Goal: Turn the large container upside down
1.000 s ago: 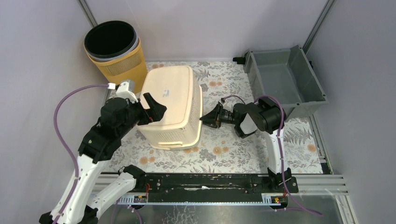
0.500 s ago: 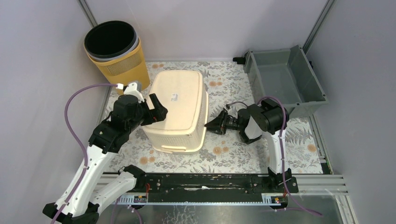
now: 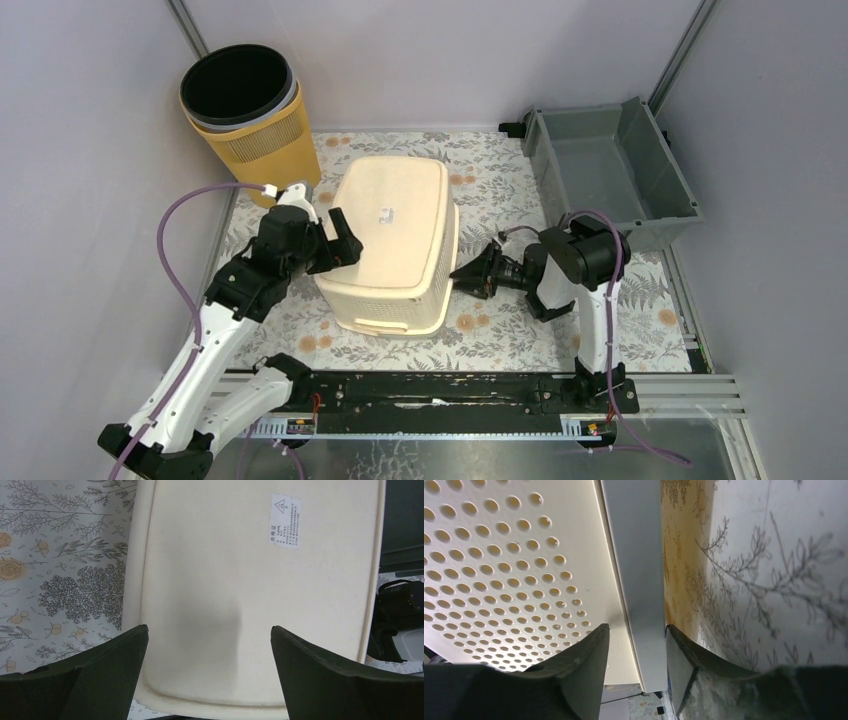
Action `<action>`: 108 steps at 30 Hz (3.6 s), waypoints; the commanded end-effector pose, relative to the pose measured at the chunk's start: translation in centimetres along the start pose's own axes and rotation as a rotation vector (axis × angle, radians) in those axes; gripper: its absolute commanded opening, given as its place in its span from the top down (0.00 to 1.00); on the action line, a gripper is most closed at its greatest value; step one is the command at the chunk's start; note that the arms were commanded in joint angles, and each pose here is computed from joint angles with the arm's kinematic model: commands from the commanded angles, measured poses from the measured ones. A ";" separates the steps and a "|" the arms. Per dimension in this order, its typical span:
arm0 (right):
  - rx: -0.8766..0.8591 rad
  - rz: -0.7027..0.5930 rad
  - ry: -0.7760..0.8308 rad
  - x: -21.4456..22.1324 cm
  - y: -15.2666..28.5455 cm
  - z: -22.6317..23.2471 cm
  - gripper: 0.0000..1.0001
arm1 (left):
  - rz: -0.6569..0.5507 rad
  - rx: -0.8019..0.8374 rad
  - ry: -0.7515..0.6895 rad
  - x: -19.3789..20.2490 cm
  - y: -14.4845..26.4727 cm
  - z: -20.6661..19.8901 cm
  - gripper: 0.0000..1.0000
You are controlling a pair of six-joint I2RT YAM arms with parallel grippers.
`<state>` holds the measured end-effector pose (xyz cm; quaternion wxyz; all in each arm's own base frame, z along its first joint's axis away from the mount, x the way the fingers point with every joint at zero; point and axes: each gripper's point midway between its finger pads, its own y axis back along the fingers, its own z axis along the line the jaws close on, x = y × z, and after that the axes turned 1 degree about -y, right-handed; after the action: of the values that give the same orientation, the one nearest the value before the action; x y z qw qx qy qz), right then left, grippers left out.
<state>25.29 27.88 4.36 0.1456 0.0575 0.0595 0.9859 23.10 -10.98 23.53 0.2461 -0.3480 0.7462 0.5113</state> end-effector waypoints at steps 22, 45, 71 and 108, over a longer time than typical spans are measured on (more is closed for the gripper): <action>0.534 -0.100 0.472 -2.7 5.6 3.8 0.33 | -0.024 0.071 0.014 -0.1 -0.6 -1.1 0.00; 0.428 0.212 1.036 11.4 2.1 16.9 0.31 | -0.113 0.060 0.031 -1.5 3.8 -0.3 0.00; 0.210 0.582 1.308 26.1 -5.2 16.9 0.31 | -0.246 0.073 0.070 -4.6 7.5 -0.4 0.00; 0.803 0.144 1.037 3.9 -0.9 10.1 0.28 | -0.163 0.164 0.089 -2.0 4.0 -1.9 0.00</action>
<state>21.16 33.83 14.49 -0.0404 -0.3859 0.4532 0.8025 19.98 -9.67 27.76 0.2753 -0.4093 0.7485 0.4432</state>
